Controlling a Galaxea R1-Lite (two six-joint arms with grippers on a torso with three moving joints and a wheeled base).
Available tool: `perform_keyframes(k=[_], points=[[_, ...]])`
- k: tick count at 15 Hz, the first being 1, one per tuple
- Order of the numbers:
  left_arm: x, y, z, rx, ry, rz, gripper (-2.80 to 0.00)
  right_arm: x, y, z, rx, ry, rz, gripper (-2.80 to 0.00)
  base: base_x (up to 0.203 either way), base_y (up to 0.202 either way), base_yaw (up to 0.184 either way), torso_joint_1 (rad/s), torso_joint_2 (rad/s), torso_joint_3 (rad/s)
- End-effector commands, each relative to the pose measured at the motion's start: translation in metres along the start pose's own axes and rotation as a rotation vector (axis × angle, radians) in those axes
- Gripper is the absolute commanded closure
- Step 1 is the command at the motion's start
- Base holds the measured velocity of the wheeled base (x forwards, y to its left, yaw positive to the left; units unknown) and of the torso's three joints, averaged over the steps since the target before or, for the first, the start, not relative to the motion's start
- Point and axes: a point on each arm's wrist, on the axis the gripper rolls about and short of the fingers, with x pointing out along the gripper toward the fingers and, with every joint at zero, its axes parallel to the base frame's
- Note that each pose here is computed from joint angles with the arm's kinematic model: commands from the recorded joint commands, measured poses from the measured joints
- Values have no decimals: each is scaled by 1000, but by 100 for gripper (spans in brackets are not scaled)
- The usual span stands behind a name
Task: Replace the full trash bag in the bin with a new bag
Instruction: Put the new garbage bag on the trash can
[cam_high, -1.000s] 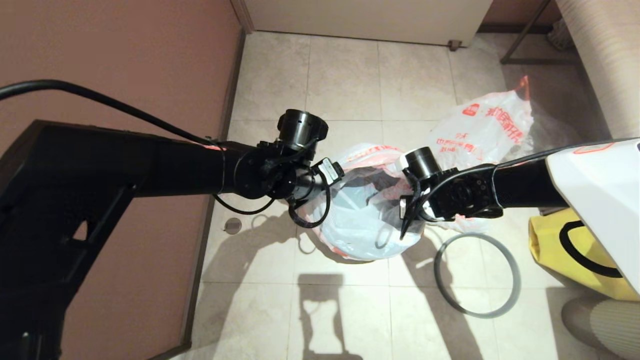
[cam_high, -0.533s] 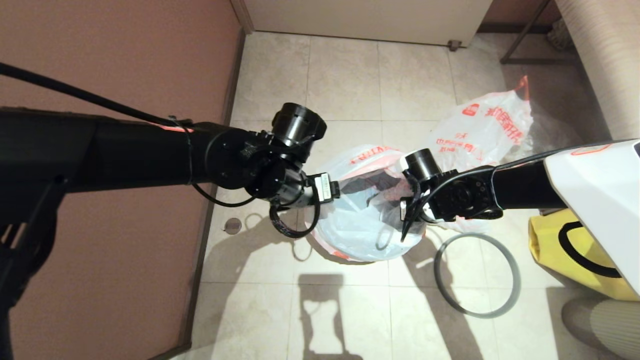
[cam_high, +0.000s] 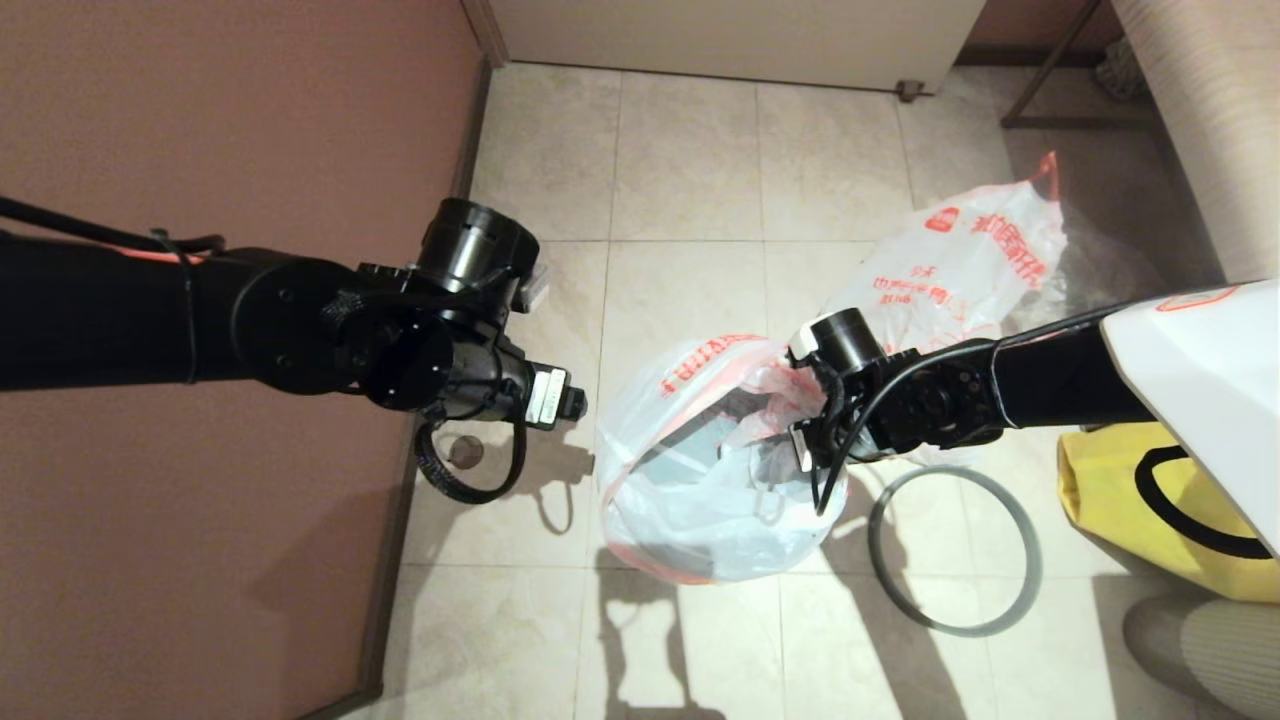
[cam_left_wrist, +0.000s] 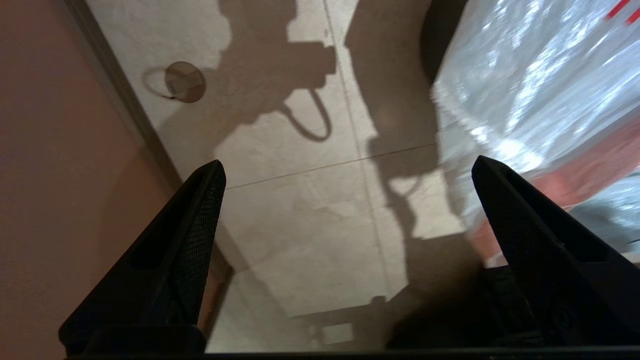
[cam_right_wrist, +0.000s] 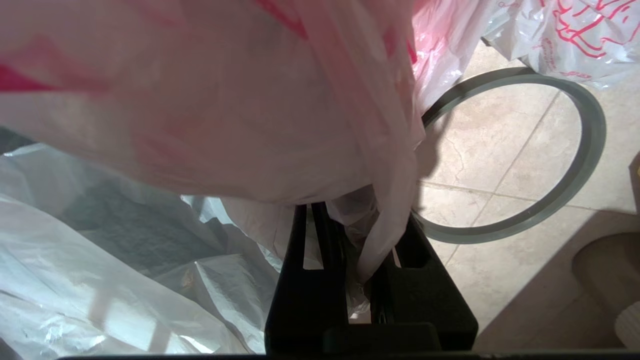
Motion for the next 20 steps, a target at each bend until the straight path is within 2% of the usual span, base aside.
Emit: perform_keyframes(k=[1, 2, 5, 6, 8, 9, 12, 14, 16, 18, 20], points=[[-7, 8, -9, 51, 2, 12, -280, -6, 4, 2, -7, -15, 8, 0, 0, 0, 0, 0, 0, 0], [-9, 9, -12, 71, -8, -1, -280, -10, 6, 3, -13, -22, 14, 0, 0, 0, 0, 0, 0, 0], [-13, 6, -27, 170, 6, -180, -280, -9, 7, 3, -16, -24, 14, 0, 0, 0, 0, 0, 0, 0], [-8, 3, -31, 202, 18, -216, -280, -7, 8, 2, -18, -18, 13, 0, 0, 0, 0, 0, 0, 0], [11, -7, -38, 231, 11, -228, -280, -1, 9, -1, -22, -6, 9, 0, 0, 0, 0, 0, 0, 0], [18, -14, -41, 238, -16, -235, -280, 2, 10, -3, -25, 1, 7, 0, 0, 0, 0, 0, 0, 0], [30, -32, -51, 307, -88, -256, -280, 6, 11, -5, -27, 9, 7, 0, 0, 0, 0, 0, 0, 0], [44, -40, -54, 310, -118, -235, -280, 7, 11, -5, -25, 11, 4, 0, 0, 0, 0, 0, 0, 0], [57, -46, -55, 299, -164, -156, -280, 8, 9, -6, -24, 17, 1, 0, 0, 0, 0, 0, 0, 0], [56, -52, -59, 338, -173, -161, -280, 9, 9, -7, -22, 20, -1, 0, 0, 0, 0, 0, 0, 0], [54, -54, -60, 342, -175, -171, -280, 10, 10, -7, -23, 21, 0, 0, 0, 0, 0, 0, 0, 0]])
